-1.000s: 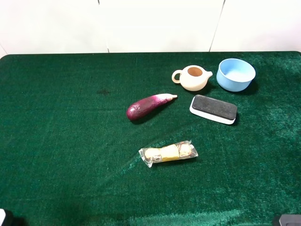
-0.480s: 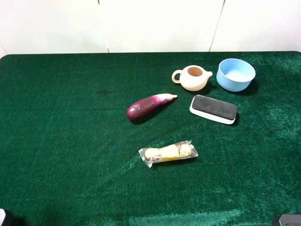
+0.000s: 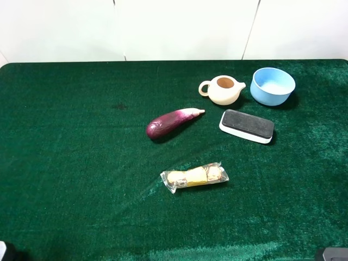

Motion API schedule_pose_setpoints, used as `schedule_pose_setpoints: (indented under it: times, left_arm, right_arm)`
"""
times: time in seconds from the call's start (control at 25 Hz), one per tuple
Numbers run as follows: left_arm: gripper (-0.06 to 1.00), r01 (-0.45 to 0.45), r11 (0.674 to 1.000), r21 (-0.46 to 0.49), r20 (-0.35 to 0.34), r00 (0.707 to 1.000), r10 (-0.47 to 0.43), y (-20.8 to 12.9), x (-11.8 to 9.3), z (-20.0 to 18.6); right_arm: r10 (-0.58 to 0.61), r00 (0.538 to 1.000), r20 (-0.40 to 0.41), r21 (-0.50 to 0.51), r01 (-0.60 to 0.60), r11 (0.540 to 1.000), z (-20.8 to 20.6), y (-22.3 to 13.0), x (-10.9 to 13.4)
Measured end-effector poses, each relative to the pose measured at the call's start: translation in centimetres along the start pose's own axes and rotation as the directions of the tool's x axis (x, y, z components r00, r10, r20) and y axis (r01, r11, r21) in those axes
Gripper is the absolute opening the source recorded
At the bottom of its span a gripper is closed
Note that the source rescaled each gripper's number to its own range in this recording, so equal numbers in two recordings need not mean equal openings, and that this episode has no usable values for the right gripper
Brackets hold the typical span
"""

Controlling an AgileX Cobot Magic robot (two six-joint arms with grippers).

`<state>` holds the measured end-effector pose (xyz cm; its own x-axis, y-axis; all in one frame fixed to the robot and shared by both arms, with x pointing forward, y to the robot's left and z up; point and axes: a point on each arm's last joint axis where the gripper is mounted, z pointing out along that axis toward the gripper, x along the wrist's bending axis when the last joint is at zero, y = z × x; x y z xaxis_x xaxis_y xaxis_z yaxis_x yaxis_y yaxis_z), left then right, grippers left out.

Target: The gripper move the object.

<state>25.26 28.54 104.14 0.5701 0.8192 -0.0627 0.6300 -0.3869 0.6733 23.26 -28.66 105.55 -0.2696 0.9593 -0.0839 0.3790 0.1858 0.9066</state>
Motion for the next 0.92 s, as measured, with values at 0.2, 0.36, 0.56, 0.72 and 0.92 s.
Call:
schedule_pose_setpoints:
  times: [0.2,0.36,0.56,0.72,0.92]
  left_arm:
    - [1.0,0.026,0.987,-0.158,-0.038,0.999,-0.032,-1.5,-0.3,-1.5]
    - [1.0,0.041,0.973,-0.226,-0.066,0.996,-0.057,-2.3,-0.5,-2.1]
    - [1.0,0.043,0.972,-0.231,-0.073,0.995,-0.061,-2.3,-0.5,-2.2]
    - [1.0,0.042,0.972,-0.231,-0.075,0.995,-0.061,-2.3,-0.5,-2.2]
    - [1.0,0.038,0.972,-0.231,-0.076,0.995,-0.057,-2.3,-0.5,-2.2]
  right_arm:
    - [0.0,1.0,0.0,0.0,0.0,1.0,0.0,0.0,0.0]
    - [0.0,1.0,-0.001,0.0,0.0,1.0,0.0,0.0,0.0]
    - [0.001,1.0,-0.002,0.0,-0.001,1.0,0.0,0.0,0.0]
    - [0.001,1.0,-0.002,0.0,-0.001,1.0,0.0,0.0,0.0]
    - [0.001,1.0,-0.002,0.001,-0.001,1.0,0.0,0.0,0.0]
